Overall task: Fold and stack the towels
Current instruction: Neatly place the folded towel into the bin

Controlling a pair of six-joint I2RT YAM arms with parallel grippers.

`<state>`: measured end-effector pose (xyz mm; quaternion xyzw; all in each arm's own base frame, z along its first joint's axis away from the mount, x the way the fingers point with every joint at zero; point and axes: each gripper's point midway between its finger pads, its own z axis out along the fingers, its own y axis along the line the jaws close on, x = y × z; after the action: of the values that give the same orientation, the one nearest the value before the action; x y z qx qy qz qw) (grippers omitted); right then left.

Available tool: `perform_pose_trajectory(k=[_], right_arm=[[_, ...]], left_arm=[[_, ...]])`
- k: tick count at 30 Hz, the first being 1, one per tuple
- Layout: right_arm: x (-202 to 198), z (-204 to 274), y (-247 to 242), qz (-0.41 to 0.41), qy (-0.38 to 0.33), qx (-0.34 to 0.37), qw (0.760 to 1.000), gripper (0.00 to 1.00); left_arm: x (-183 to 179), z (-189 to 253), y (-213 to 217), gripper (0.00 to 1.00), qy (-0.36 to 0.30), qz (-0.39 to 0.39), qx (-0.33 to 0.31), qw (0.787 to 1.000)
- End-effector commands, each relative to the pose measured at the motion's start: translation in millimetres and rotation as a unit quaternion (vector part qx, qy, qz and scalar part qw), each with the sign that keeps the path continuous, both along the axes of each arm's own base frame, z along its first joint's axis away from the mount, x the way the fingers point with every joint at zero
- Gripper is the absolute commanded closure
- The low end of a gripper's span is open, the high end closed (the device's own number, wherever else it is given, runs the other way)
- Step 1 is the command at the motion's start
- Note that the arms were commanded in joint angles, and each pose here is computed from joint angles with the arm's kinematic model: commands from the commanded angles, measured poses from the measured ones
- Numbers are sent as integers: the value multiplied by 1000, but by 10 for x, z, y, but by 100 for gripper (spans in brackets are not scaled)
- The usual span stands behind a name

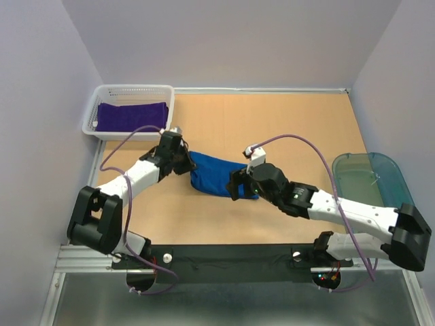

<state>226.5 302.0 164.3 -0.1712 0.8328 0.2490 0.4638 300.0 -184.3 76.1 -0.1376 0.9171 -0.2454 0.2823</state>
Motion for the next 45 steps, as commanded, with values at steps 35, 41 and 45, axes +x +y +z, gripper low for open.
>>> perform_pose_trajectory(k=[35,41,45], right_arm=[[304,-537,-461,-12,11,-200,980,0],[352,-596,-416,-3,22,-225,974,0],[362,-625,-375,1,28,-230,973,0]], left_arm=[[2558,1593,2595,100,-109,37,286,951],[2637,1516,2836,100,-108,54,303,945],[2705,1452,2993,100,-110,76,310,941]])
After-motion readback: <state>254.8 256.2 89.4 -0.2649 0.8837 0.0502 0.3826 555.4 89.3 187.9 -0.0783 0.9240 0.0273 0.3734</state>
